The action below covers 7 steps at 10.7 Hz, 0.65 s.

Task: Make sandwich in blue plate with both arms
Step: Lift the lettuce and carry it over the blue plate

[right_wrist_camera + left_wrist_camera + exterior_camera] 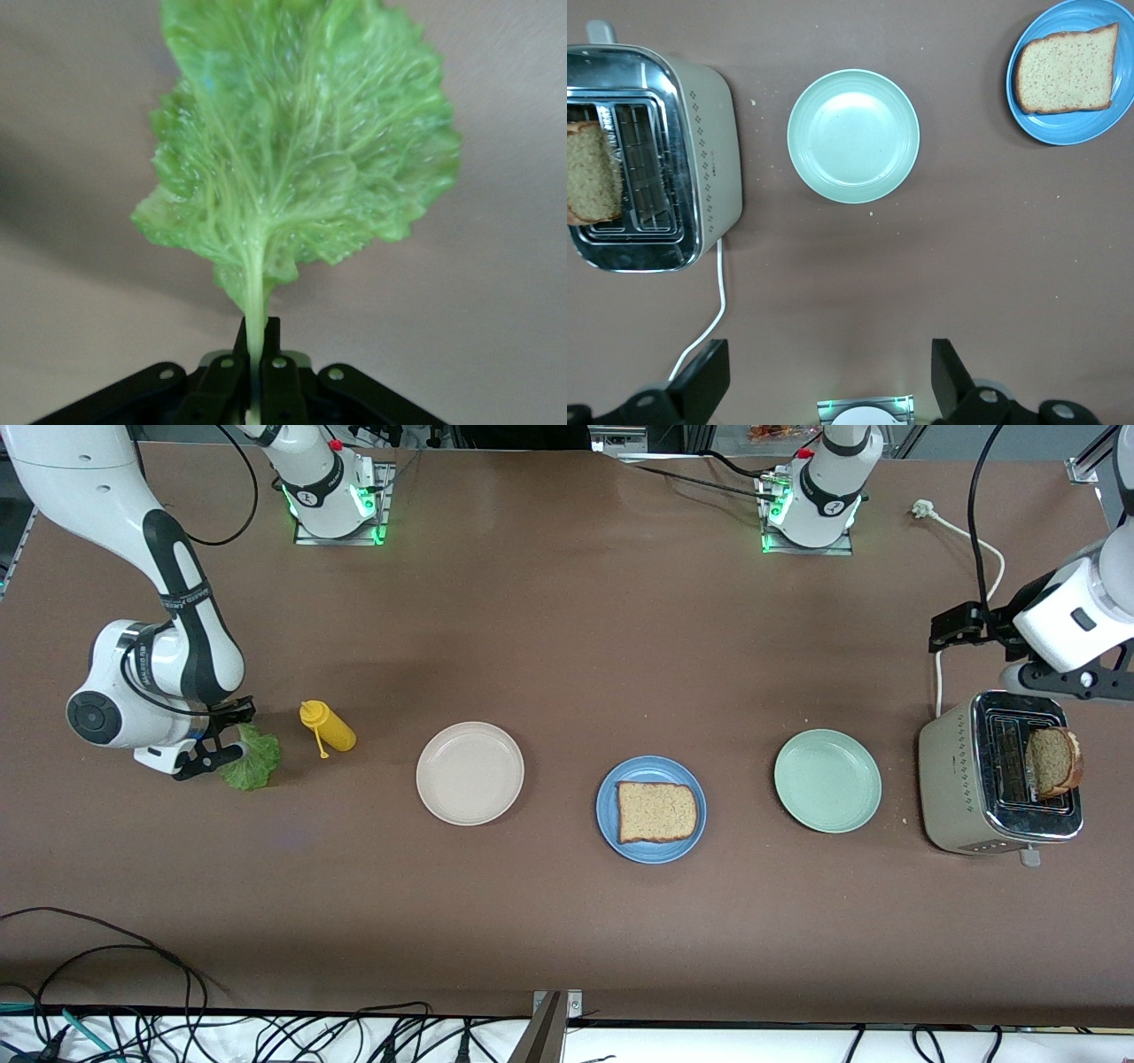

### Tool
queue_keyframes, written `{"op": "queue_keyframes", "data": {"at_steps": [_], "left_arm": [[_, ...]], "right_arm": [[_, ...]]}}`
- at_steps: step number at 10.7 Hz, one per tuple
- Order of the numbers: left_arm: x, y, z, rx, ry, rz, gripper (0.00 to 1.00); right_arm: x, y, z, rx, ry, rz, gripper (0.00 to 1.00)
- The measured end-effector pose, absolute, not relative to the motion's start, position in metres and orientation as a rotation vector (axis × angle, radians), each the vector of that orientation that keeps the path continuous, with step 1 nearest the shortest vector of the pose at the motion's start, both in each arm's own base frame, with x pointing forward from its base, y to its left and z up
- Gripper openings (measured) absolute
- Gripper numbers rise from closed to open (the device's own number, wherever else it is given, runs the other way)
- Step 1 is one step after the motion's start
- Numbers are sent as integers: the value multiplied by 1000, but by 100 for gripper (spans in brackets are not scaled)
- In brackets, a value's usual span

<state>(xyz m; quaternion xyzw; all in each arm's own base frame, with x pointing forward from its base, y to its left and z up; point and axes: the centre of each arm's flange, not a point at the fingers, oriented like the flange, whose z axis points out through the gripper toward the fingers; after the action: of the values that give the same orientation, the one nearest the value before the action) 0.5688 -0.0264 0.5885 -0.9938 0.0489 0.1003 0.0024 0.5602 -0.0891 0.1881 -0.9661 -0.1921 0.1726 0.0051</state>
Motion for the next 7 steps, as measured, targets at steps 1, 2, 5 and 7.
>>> {"op": "queue_keyframes", "data": {"at_steps": [1,2,5,7], "left_arm": [[566,-25,593,-3112,150,304,100],[564,-23,594,-3102,144,300,100],[563,-17,594,-3071,127,299,100],[562,-18,597,-3072,70,287,100]], "right_arm": [[568,-88,203,-3022,-601,539,4],[579,-87,229,-3018,-600,538,4],[609,-63,334,-2986,-645,524,4],[623,-27,400,-2956,-728,499,4]]}}
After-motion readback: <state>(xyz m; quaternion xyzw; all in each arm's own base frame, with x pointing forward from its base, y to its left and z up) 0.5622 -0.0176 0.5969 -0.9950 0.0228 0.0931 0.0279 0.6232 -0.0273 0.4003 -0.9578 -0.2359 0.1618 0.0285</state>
